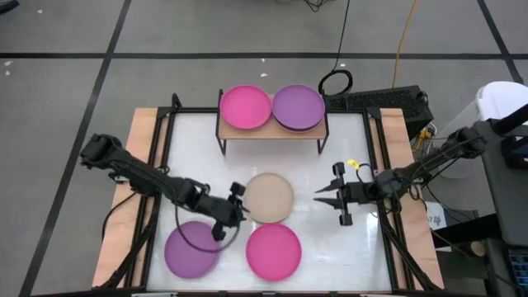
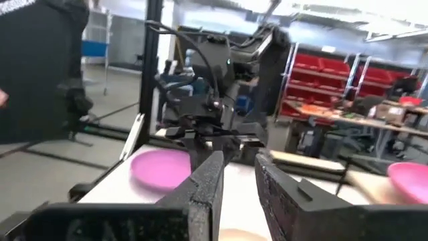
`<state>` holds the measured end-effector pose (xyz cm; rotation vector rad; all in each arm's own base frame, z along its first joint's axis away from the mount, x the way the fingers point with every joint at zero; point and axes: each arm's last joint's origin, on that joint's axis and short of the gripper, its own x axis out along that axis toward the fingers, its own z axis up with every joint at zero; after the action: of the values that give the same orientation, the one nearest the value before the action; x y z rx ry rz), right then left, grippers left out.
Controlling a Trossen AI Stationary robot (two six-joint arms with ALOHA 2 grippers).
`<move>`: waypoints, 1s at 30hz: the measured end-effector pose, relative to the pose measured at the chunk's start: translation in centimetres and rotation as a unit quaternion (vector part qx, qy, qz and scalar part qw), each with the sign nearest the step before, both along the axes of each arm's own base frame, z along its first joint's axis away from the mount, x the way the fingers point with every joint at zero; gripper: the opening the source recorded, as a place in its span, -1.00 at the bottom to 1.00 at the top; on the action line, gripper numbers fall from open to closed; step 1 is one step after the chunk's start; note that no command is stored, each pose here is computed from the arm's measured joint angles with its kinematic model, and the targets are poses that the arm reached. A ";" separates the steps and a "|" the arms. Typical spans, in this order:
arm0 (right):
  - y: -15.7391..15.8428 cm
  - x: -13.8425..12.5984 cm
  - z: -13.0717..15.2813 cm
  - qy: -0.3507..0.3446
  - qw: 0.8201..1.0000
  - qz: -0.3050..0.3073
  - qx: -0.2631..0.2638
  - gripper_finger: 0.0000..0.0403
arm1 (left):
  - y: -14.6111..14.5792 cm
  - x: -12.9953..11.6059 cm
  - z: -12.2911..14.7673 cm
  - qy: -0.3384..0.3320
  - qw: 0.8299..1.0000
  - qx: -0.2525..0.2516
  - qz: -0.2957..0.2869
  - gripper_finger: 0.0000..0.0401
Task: Place and stack plates onto a shelf
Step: Stack the light brown plate on top of the pink plate on the shelf
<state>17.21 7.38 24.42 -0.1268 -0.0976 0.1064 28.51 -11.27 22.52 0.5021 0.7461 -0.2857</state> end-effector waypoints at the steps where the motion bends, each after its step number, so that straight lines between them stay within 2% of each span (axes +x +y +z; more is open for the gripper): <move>1: 0.2 0.0 -0.3 0.006 1.000 0.005 0.002 -0.66 | -0.4 0.1 -0.7 0.010 1.000 0.011 -0.012 -0.39; 7: 0.7 0.1 -0.8 0.016 1.000 0.015 0.005 -0.66 | -1.6 1.0 -4.3 0.058 0.995 0.064 -0.056 -0.39; 13: 0.7 0.1 -0.7 0.010 1.000 0.016 0.010 -0.66 | -0.6 2.0 -6.0 0.076 0.991 0.096 -0.050 -0.39; 22: 0.7 0.1 -0.7 0.011 1.000 0.016 0.015 -0.66 | 1.5 3.0 -6.9 0.091 0.990 0.106 -0.026 -0.39; 30: 0.7 0.2 -0.9 0.022 0.999 0.016 0.018 -0.66 | 1.0 3.3 -9.1 0.119 0.986 0.112 -0.045 -0.39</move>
<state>17.36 8.08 23.50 -0.0868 -0.0574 0.1398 31.78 -10.22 13.44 0.7250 0.9954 -0.3514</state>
